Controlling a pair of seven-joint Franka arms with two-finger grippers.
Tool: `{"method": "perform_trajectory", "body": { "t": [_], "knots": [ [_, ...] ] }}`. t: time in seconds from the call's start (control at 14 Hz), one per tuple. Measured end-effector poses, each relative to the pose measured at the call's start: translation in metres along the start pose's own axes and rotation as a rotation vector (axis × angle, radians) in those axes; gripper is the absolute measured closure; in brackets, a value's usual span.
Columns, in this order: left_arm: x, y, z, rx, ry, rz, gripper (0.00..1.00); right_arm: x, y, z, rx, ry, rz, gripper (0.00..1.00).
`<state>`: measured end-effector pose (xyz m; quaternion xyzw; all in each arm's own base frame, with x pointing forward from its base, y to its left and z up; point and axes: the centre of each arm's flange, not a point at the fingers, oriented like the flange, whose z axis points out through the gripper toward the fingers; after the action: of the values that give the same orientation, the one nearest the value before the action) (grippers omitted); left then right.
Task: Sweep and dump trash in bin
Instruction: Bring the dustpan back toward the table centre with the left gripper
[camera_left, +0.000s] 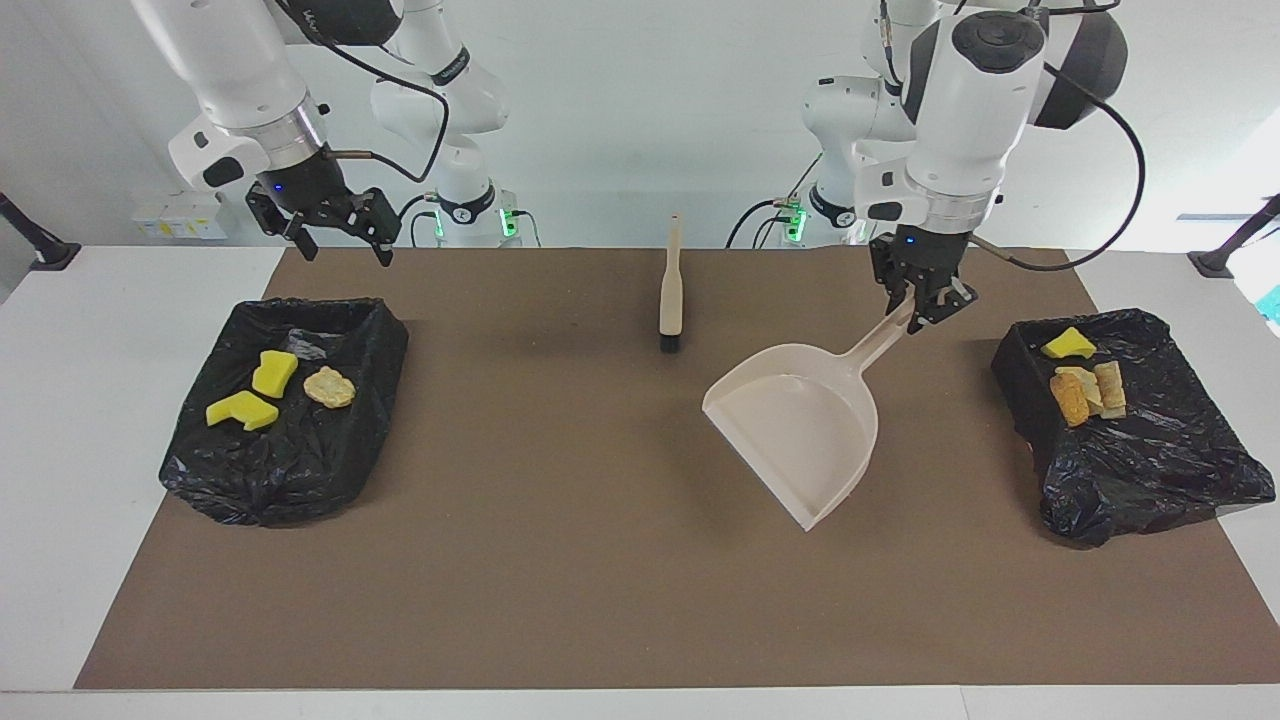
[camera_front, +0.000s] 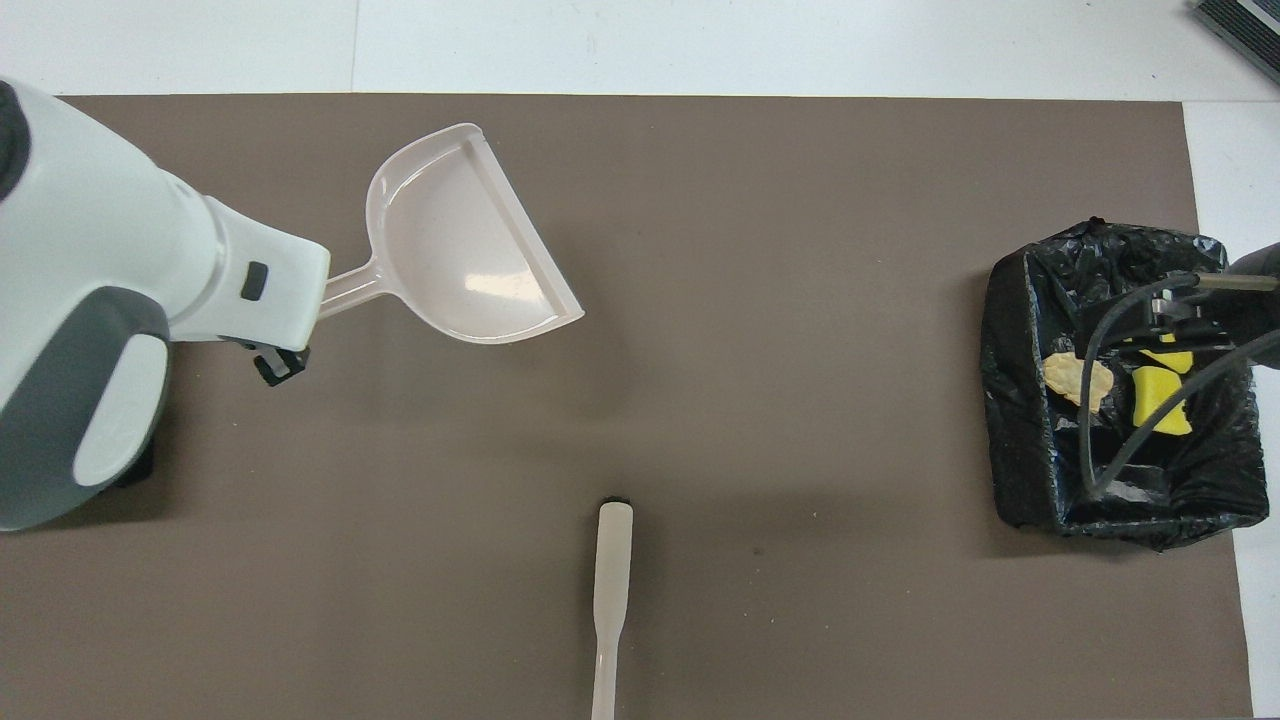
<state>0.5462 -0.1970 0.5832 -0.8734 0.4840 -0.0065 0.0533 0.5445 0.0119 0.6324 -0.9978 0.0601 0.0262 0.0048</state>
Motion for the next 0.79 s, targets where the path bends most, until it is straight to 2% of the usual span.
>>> {"method": "perform_trajectory", "body": {
  "t": [0.29,0.57,0.79],
  "knots": [
    [0.038,0.036,0.011,-0.087,0.067,-0.264,0.67,0.0,0.0,0.0,0.0,0.0,0.0,0.0],
    [0.091,0.08,0.044,-0.128,0.077,-0.545,0.67,0.0,0.0,0.0,0.0,0.0,0.0,0.0],
    [0.127,0.11,0.073,-0.161,0.086,-0.688,0.67,0.0,0.0,0.0,0.0,0.0,0.0,0.0]
  ]
}}
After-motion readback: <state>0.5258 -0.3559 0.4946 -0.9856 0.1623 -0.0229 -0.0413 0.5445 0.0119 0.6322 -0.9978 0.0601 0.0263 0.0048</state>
